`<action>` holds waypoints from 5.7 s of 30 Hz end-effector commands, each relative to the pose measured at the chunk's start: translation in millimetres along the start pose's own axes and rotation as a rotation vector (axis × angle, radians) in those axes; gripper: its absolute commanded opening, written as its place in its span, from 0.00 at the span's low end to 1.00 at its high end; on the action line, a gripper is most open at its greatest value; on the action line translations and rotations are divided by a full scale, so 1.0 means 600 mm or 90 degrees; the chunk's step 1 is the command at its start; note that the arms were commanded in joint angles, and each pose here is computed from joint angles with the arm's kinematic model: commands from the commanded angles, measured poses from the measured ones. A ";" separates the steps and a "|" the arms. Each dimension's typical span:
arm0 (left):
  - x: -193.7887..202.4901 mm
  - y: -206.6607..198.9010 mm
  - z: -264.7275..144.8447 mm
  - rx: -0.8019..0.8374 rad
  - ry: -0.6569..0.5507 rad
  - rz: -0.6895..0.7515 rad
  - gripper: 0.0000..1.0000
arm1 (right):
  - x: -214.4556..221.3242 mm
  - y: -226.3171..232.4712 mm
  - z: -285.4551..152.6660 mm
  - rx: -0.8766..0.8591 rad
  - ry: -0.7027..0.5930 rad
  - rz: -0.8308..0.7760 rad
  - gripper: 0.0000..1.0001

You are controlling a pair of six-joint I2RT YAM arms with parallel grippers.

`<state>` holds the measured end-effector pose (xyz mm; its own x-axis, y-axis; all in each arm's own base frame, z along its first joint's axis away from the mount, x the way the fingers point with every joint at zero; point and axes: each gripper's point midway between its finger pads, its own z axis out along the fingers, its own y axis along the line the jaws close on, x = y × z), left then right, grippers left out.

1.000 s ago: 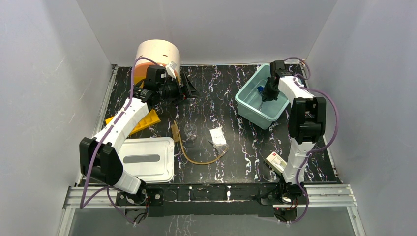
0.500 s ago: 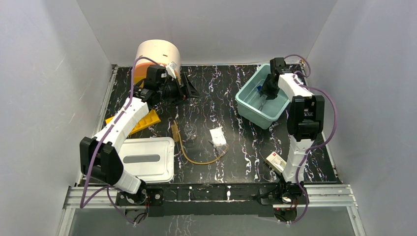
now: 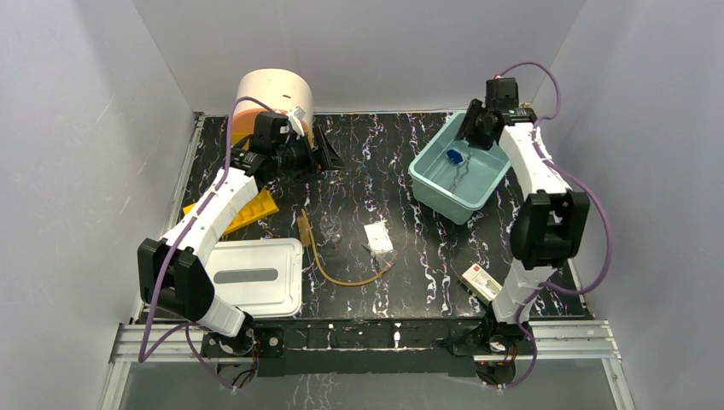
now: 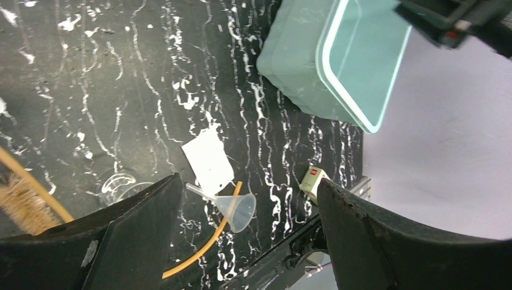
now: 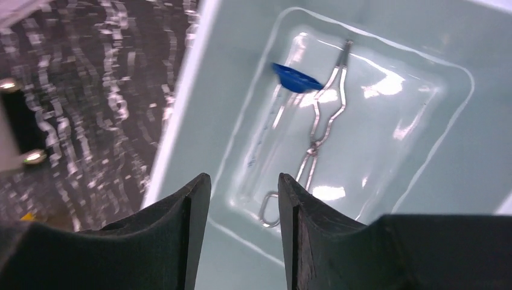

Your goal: Organize the chemistry lab equipment

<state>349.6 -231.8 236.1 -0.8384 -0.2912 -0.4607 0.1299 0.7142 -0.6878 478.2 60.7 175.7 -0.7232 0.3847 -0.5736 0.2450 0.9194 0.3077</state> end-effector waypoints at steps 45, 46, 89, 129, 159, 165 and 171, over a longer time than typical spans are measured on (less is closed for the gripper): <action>0.043 0.123 -0.074 -0.240 -0.041 -0.019 0.78 | 0.554 0.214 -0.076 -0.199 0.312 -0.570 0.60; 0.041 0.120 -0.075 -0.238 -0.043 -0.018 0.78 | 0.558 0.214 -0.074 -0.201 0.310 -0.578 0.58; 0.011 0.107 -0.099 -0.245 -0.097 -0.011 0.79 | 0.469 0.299 -0.124 -0.240 0.192 -0.584 0.01; 0.021 0.097 -0.089 -0.213 -0.086 -0.029 0.79 | 0.072 0.045 0.019 0.008 -0.026 0.051 0.01; 0.017 0.088 -0.087 -0.201 -0.083 -0.025 0.80 | 0.074 0.040 -0.018 0.004 -0.050 0.096 0.52; 0.015 0.086 -0.087 -0.196 -0.088 -0.025 0.80 | 0.048 0.068 -0.094 -0.068 -0.093 0.018 0.55; 0.014 0.082 -0.085 -0.187 -0.088 -0.027 0.80 | 0.056 0.151 -0.161 -0.162 -0.118 -0.113 0.56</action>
<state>317.6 -163.1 211.6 -0.7733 -0.3847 -0.5041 -0.1045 0.8614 -0.4971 421.8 113.0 216.7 -0.6275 0.4034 -0.6659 0.1551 0.9029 0.4008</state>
